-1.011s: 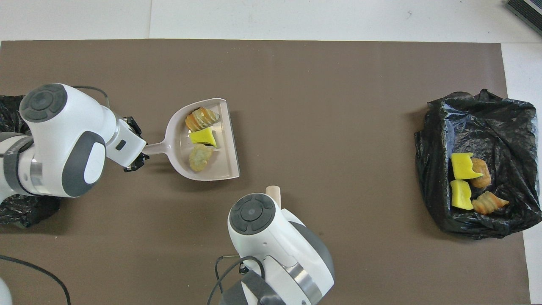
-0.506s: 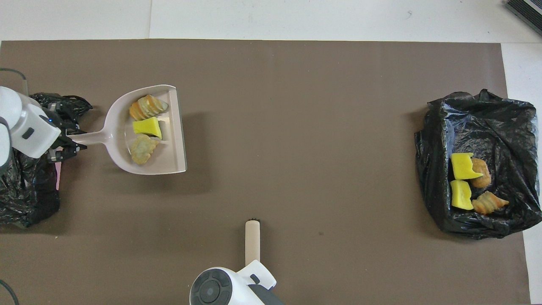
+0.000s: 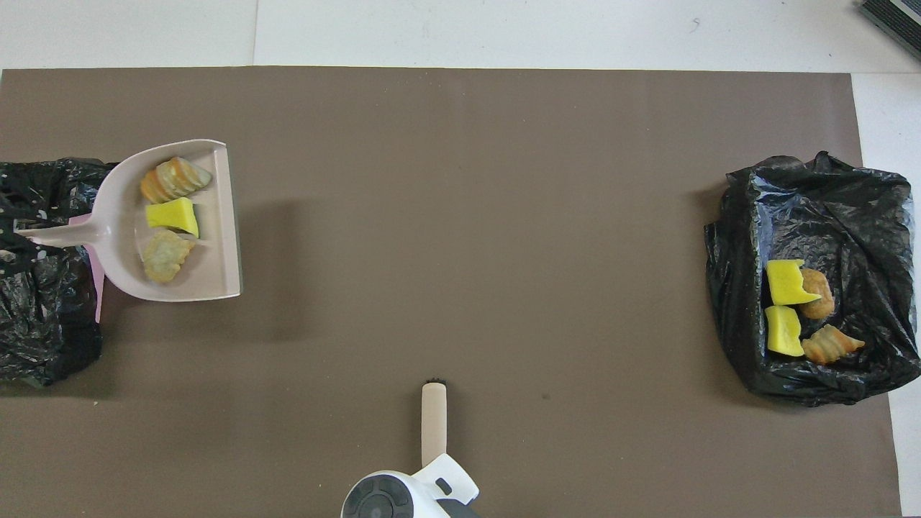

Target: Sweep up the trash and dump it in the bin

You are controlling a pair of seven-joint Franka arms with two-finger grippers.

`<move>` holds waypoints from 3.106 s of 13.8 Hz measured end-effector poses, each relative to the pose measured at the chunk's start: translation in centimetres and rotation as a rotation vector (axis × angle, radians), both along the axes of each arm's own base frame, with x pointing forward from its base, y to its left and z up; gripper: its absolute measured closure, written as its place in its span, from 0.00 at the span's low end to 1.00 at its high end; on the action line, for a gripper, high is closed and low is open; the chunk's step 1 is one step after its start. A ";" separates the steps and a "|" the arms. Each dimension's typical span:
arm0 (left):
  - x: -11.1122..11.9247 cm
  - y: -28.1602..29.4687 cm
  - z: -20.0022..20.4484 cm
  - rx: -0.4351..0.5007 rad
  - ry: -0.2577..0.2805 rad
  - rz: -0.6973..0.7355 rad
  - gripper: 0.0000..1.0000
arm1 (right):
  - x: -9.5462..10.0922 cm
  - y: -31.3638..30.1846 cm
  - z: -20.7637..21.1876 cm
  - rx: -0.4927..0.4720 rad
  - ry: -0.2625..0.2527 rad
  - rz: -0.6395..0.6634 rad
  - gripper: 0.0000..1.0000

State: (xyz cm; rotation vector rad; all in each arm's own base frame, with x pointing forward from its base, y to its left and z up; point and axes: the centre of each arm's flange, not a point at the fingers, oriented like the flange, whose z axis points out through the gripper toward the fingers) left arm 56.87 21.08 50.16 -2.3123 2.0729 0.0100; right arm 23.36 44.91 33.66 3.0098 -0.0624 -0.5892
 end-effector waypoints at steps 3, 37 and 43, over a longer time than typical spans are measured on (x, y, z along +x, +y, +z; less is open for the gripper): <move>-1.4 5.2 1.5 0.117 0.016 -0.005 0.68 | -0.2 -0.2 -0.6 0.028 0.015 0.019 0.74; -0.1 -15.9 7.1 0.781 0.154 0.120 0.68 | 34.9 -34.8 20.3 0.020 -0.474 -0.230 0.00; -3.7 -27.6 5.2 0.532 0.129 0.512 0.68 | 29.7 -38.7 30.4 -0.015 -0.421 -0.284 0.00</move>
